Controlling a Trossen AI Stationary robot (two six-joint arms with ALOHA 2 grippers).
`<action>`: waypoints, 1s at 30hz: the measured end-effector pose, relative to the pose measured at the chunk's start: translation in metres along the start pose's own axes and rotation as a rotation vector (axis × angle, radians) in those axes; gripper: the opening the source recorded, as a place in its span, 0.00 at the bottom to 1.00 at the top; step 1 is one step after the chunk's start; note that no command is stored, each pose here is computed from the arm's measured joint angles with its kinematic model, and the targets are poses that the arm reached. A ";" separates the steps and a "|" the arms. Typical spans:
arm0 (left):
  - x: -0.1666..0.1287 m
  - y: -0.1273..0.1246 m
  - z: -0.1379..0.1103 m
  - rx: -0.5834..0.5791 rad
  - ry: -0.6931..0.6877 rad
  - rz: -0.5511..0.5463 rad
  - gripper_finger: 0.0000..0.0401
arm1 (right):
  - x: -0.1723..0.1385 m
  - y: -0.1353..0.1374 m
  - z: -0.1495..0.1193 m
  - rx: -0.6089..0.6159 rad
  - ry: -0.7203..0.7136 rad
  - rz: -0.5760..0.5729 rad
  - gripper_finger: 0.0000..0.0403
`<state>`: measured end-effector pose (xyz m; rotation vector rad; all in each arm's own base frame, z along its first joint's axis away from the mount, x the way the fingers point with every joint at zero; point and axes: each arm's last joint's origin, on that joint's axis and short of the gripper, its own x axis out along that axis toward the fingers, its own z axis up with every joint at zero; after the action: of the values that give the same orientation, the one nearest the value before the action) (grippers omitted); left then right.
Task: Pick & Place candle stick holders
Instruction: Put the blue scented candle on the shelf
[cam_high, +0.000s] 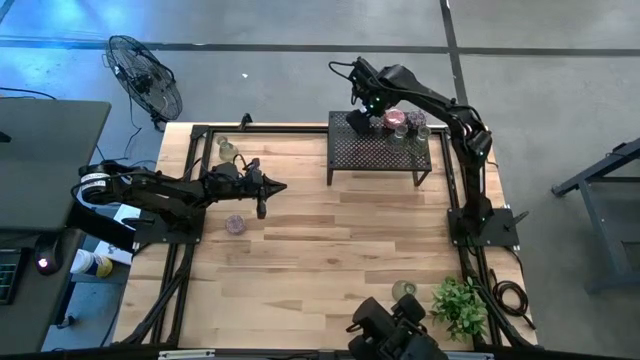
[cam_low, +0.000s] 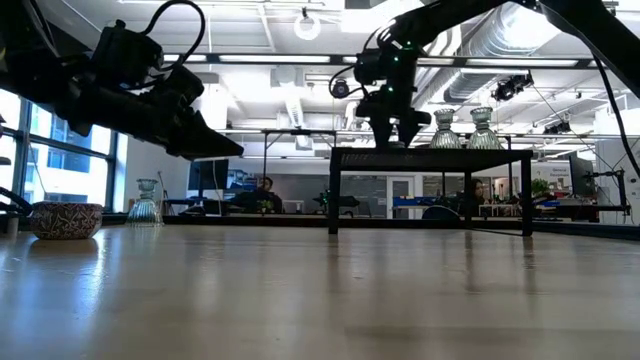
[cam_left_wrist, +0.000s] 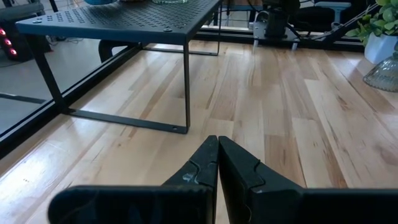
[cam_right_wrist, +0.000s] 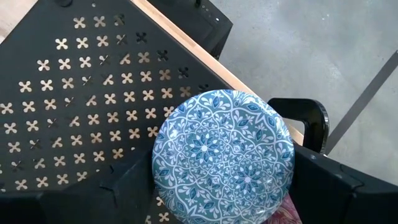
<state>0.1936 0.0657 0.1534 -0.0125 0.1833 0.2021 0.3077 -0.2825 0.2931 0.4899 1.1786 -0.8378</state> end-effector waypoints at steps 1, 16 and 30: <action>0.000 0.000 0.000 -0.003 0.000 0.000 0.02 | 0.000 0.000 0.000 0.000 0.000 0.000 0.72; 0.000 0.000 0.000 -0.004 0.000 0.000 0.02 | 0.000 0.001 0.000 0.000 0.004 0.034 0.72; 0.000 0.000 0.000 -0.004 0.001 0.000 0.02 | 0.000 -0.002 0.000 0.006 0.007 -0.002 0.80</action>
<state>0.1935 0.0657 0.1533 -0.0168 0.1837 0.2020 0.3059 -0.2836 0.2930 0.4967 1.1833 -0.8417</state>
